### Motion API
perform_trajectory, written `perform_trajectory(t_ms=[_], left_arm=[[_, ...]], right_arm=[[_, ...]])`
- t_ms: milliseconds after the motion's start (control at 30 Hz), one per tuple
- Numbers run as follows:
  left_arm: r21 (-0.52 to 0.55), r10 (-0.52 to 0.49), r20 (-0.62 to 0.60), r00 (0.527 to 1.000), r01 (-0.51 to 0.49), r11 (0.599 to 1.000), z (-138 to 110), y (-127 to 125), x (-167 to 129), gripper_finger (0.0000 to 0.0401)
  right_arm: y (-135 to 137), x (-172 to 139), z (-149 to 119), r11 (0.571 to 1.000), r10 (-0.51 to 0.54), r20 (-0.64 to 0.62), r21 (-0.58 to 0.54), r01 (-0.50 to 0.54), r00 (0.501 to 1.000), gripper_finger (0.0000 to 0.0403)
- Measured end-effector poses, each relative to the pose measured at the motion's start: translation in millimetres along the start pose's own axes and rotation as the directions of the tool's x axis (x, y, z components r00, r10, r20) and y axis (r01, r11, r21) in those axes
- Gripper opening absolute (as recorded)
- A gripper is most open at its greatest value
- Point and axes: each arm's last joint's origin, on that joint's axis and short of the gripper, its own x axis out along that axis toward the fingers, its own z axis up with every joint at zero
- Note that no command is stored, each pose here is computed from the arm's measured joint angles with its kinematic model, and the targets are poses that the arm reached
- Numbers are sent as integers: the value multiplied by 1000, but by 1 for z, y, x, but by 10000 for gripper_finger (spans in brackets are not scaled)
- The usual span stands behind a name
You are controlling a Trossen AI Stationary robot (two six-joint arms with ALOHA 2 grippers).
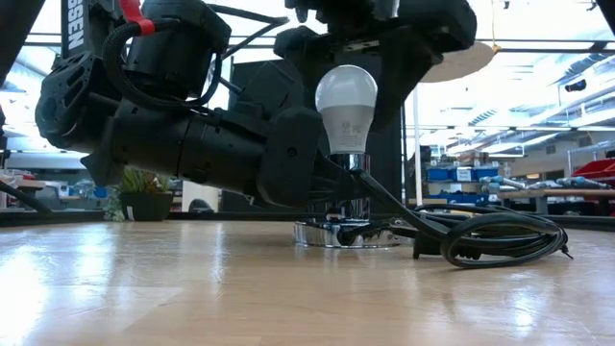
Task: Screw lightbulb
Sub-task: Insert the white lightbulb into the silver lamp
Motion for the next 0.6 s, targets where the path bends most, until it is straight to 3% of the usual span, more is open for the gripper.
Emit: perform_trajectory(t_ms=[167, 600], left_arm=[[1, 0, 0, 1000, 0, 1000, 0, 0, 0, 185], [2, -7, 0, 1000, 7, 1000, 0, 0, 0, 185]], right_arm=[[0, 0, 0, 991, 0, 0, -137, 0, 1000, 373], [-2, 0, 0, 949, -8, 11, -316, 11, 1000, 373]])
